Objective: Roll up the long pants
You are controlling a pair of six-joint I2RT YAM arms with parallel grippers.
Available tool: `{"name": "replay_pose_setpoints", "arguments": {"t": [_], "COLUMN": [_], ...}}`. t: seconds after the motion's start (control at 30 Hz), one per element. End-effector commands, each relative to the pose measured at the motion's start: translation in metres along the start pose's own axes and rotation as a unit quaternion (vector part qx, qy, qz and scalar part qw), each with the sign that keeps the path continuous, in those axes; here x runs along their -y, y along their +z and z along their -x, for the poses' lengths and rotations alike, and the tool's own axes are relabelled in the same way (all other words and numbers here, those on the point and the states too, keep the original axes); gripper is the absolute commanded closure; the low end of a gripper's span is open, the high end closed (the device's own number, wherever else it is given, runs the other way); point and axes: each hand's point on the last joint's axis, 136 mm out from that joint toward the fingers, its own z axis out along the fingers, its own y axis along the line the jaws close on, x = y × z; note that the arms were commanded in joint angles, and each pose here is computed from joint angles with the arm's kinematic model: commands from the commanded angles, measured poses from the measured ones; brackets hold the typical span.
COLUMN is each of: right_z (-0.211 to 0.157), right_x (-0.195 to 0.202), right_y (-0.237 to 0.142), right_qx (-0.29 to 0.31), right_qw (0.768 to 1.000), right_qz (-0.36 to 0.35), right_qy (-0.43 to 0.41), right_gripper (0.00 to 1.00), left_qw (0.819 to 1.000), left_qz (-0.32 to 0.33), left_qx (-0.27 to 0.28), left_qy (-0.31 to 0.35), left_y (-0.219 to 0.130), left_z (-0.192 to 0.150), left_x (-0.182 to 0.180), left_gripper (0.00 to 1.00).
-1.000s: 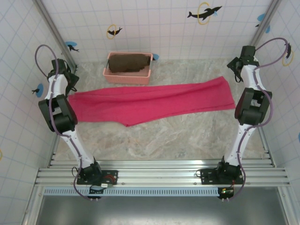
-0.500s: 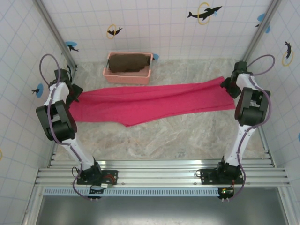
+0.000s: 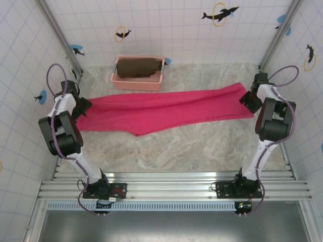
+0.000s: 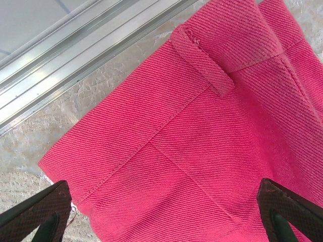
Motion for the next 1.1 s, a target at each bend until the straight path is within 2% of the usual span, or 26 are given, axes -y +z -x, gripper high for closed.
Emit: {"name": "replay_pose_setpoints", "arguments": {"t": [0.0,0.13,0.23,0.3,0.43,0.6,0.7,0.73,0.8,0.87,1.07], "right_z": [-0.004,-0.004,-0.005,-0.005,-0.004,0.0,0.001,0.001,0.002,0.002,0.002], "right_x": [0.01,0.013,0.014,0.015,0.015,0.015,0.017,0.018,0.02,0.023,0.034], "right_y": [-0.009,-0.004,0.003,0.007,0.011,0.009,0.009,0.008,0.006,0.004,0.01], "right_qx": [0.005,0.001,-0.001,-0.003,-0.001,0.004,0.002,0.001,0.003,0.005,-0.005], "right_qw": [1.0,1.0,1.0,1.0,0.999,0.999,0.999,0.999,0.999,0.999,0.999], "right_qz": [-0.021,-0.026,-0.028,-0.03,-0.032,-0.032,-0.034,-0.033,-0.037,-0.042,-0.046], "right_qy": [-0.008,-0.006,-0.004,-0.003,0.0,-0.003,-0.002,-0.002,-0.005,-0.005,0.004], "right_gripper": [0.39,0.39,0.46,0.58,0.87,1.0,1.0,0.93,0.7,0.61,0.6], "left_qw": [1.0,1.0,1.0,1.0,1.0,1.0,1.0,1.0,1.0,1.0,1.0], "left_qz": [0.002,0.001,-0.002,-0.003,-0.001,0.003,0.003,0.002,0.002,0.001,0.0], "left_qx": [-0.002,-0.005,-0.005,-0.004,-0.007,-0.008,-0.008,-0.009,-0.009,-0.008,-0.008], "left_qy": [0.018,0.018,0.017,0.019,0.025,0.026,0.025,0.025,0.024,0.024,0.024], "left_y": [-0.006,-0.004,-0.004,-0.005,-0.006,-0.005,-0.005,-0.005,-0.005,-0.005,-0.006], "left_z": [-0.003,-0.003,-0.002,-0.001,-0.002,-0.002,-0.002,-0.003,-0.003,-0.002,-0.002], "left_x": [-0.002,0.0,0.001,0.002,0.001,0.0,0.0,0.0,0.0,0.0,0.001], "left_gripper": [0.04,0.04,0.04,0.04,0.05,0.05,0.04,0.05,0.05,0.05,0.05]}}
